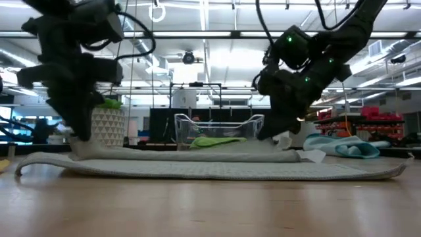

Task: Fold microfiber towels
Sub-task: Fold the gray microfiber cloth

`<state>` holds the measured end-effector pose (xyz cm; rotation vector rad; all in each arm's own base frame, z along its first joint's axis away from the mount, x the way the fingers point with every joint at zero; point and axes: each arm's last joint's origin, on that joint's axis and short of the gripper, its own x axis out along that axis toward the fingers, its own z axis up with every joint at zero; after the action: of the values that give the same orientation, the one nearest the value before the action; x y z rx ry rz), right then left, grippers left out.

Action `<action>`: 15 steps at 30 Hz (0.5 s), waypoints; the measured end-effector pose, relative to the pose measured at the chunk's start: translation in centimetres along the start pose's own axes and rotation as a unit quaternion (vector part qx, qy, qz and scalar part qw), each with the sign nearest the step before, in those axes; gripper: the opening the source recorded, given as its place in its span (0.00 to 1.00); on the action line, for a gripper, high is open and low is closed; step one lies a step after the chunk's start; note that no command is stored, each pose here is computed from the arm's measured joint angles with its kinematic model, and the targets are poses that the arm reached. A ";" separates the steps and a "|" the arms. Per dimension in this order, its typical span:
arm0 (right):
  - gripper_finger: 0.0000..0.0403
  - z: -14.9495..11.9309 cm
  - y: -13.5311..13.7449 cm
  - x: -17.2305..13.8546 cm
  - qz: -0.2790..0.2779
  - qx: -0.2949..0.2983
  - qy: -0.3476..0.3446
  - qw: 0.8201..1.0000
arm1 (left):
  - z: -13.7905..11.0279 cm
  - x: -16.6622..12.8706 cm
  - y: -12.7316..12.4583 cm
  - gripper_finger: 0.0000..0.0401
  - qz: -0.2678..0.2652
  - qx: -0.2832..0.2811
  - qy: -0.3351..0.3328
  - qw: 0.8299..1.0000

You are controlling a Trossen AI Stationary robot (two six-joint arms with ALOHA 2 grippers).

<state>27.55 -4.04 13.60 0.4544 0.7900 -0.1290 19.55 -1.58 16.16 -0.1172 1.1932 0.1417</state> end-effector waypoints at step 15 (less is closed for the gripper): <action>0.01 2.3 1.7 -9.2 -0.111 -0.094 -0.143 0.979 | 5.9 -6.6 1.8 0.01 0.179 -0.003 -0.077 0.981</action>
<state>23.05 -4.08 22.18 0.1604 0.5609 -0.3182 22.28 0.83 24.40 0.1046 1.0505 0.4620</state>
